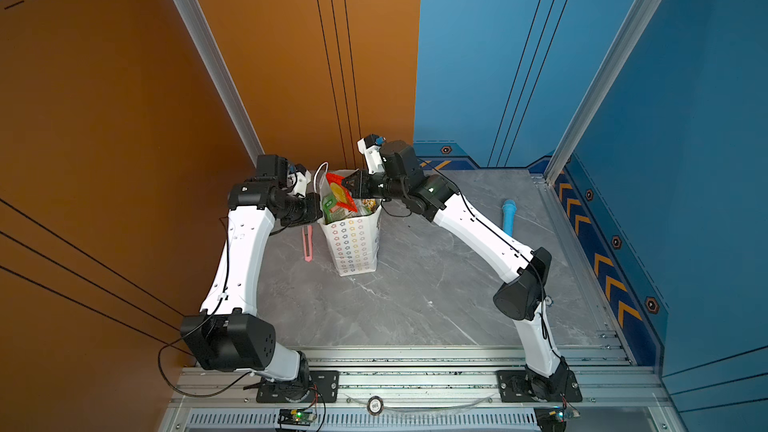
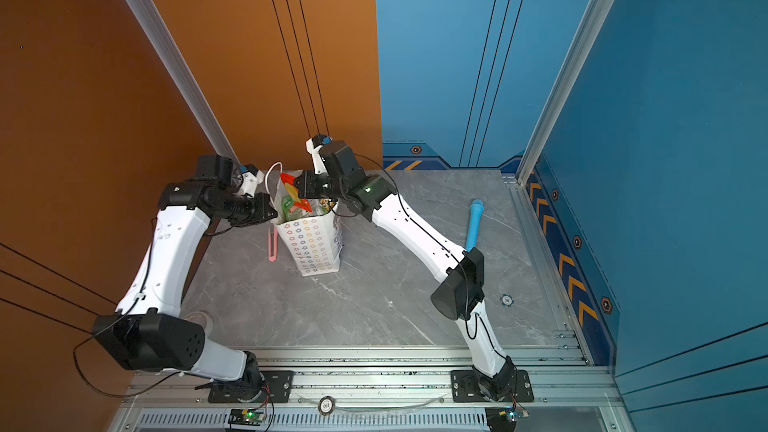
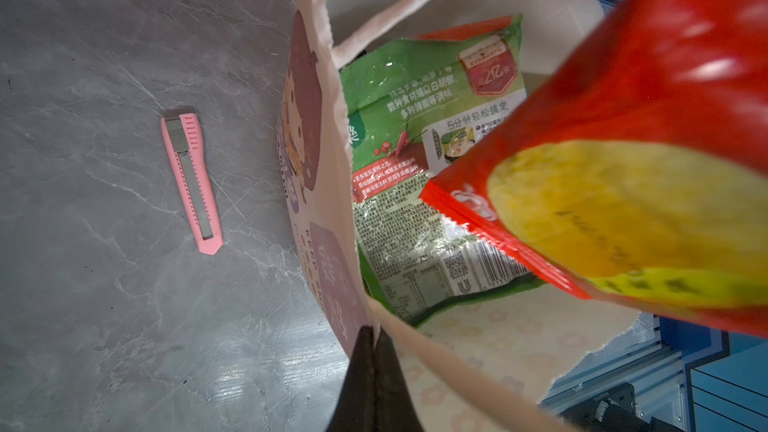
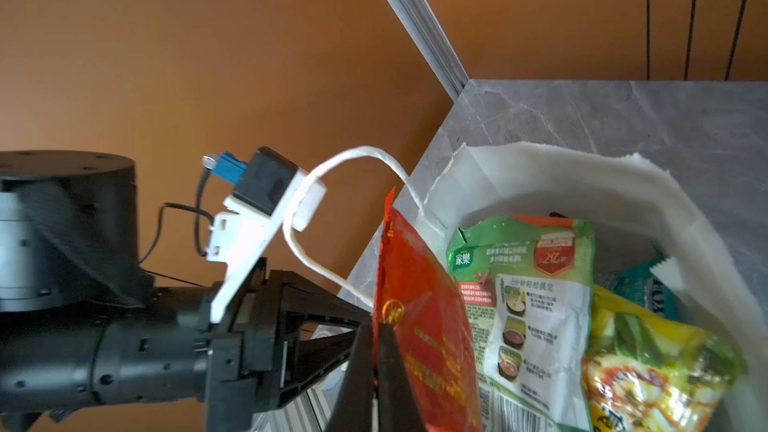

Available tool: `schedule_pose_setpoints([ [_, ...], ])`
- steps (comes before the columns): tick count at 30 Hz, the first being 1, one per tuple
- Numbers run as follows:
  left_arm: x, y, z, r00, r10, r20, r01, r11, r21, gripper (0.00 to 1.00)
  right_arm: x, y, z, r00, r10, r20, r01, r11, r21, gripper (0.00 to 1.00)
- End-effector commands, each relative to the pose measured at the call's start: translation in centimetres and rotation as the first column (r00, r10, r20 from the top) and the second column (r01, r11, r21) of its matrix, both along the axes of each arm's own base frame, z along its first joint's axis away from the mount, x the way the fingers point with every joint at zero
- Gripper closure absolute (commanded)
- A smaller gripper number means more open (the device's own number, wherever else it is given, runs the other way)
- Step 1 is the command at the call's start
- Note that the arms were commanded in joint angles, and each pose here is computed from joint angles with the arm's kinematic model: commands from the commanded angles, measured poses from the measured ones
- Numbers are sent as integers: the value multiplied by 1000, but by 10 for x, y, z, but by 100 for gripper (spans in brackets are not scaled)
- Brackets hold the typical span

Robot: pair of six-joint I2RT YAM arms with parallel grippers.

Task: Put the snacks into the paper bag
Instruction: 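Lower the red packet into the bag and open the right gripper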

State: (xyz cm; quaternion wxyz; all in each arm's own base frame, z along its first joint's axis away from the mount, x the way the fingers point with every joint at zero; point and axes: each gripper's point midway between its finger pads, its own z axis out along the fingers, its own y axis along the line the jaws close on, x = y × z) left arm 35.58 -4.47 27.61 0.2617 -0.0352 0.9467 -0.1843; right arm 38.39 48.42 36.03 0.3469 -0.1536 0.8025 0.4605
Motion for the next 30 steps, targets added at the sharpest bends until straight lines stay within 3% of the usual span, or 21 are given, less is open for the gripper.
schedule_pose_setpoints([
  [1, 0, -5, 18, 998, -10, 65, 12, 1000, -27, 100, -9, 6, 9, 998, 44, -37, -42, 998, 44, 100],
  [17, 0, -4, 16, 998, -7, 59, 8, 1000, -26, 100, 28, 8, -57, 984, -33, -176, 33, 999, -4, 99],
  [19, 1, -4, 16, 998, -7, 59, 9, 1000, -27, 100, 33, 5, -62, 981, -46, -186, 45, 999, -8, 93],
  [23, 1, -4, 16, 998, -7, 58, 9, 1000, -26, 100, 38, -3, -52, 984, -59, -170, 60, 998, 4, 71],
  [26, 1, -4, 16, 998, -4, 58, 6, 1000, -25, 100, 34, -11, -19, 994, -50, -102, 54, 998, 36, 55],
  [30, 2, -4, 15, 998, -4, 56, 5, 1000, -26, 100, 21, -28, 29, 999, -46, 2, 46, 997, 67, 43],
])
